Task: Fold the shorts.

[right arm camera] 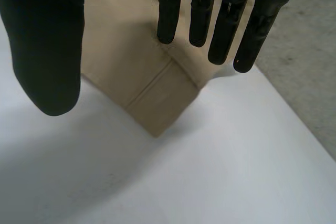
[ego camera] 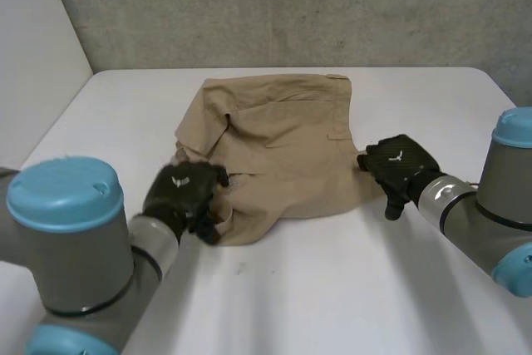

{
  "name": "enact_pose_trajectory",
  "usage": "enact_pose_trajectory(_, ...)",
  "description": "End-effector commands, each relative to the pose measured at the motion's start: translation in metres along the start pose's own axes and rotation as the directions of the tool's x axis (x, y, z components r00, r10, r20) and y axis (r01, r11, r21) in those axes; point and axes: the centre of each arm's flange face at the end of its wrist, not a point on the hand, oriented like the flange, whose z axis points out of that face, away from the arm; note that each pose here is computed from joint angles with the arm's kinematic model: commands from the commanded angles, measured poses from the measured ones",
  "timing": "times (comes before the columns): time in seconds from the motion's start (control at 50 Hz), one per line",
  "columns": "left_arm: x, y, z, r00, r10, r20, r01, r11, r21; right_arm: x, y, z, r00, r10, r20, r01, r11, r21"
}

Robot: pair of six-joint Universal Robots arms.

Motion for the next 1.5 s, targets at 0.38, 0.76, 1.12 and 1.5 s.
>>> enact_pose_trajectory(0.38,-0.016,0.034,0.029,0.994,0.021,0.110,-0.012,0.997,-0.082,-0.002,0.021,0.061,0.999,0.003,0.046,-0.004,1.000,0.023)
enact_pose_trajectory(0.76,-0.035,0.040,0.058,0.978,0.105,0.182,-0.093,0.993,-0.074,0.003,0.021,0.077,1.000,-0.006,0.026,0.005,0.999,0.050)
enact_pose_trajectory(1.12,-0.041,0.035,0.060,0.975,0.095,0.203,-0.085,0.995,-0.054,0.010,0.013,0.083,1.000,0.006,-0.017,-0.004,0.994,0.105)
enact_pose_trajectory(1.5,-0.072,-0.001,0.009,0.957,0.041,0.287,-0.042,0.999,-0.005,0.003,-0.003,-0.011,0.995,0.102,0.021,-0.101,0.994,-0.052)
